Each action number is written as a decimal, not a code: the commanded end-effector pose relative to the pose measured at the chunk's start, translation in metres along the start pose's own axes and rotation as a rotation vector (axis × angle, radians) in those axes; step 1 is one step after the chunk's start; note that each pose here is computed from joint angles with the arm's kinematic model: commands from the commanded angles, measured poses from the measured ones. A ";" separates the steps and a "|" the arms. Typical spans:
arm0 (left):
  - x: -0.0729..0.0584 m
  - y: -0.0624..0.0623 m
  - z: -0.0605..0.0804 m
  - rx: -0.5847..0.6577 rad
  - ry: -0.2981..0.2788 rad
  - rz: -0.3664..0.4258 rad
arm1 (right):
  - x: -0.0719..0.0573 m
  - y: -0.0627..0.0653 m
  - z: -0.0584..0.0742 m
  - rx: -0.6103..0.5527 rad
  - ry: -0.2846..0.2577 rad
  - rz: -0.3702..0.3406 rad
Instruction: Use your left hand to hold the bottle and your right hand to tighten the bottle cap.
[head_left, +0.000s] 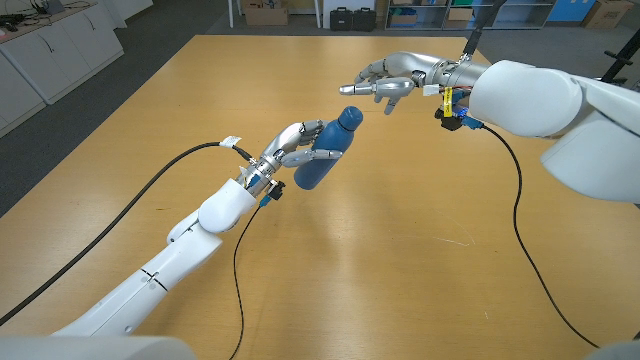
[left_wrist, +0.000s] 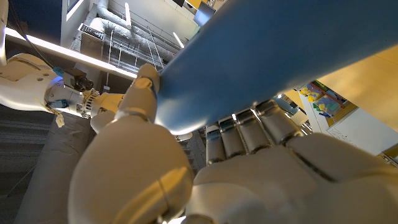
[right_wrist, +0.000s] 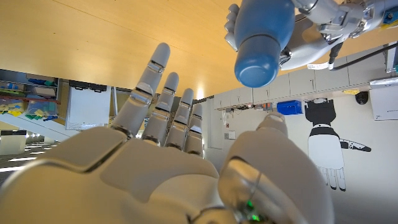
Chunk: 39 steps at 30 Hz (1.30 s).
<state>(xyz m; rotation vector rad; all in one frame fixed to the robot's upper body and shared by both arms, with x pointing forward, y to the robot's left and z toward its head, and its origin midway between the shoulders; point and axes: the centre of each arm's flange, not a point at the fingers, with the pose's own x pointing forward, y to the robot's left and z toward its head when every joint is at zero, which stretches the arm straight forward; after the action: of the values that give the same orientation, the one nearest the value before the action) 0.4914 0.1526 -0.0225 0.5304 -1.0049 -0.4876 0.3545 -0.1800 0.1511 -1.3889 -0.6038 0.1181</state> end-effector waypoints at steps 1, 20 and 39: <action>0.000 0.001 -0.004 -0.033 0.009 0.005 | 0.006 -0.007 -0.002 -0.051 -0.124 0.113; 0.004 0.004 -0.012 -0.095 0.013 -0.021 | 0.010 -0.011 0.009 -0.101 -0.184 0.139; 0.005 0.007 -0.007 -0.102 -0.002 -0.029 | 0.016 -0.001 0.011 -0.141 -0.167 0.147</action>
<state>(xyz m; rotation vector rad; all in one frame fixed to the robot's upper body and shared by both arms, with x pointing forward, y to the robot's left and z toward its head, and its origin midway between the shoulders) 0.5037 0.1549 -0.0203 0.4579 -0.9623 -0.5581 0.3593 -0.1671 0.1602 -1.5531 -0.6639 0.3157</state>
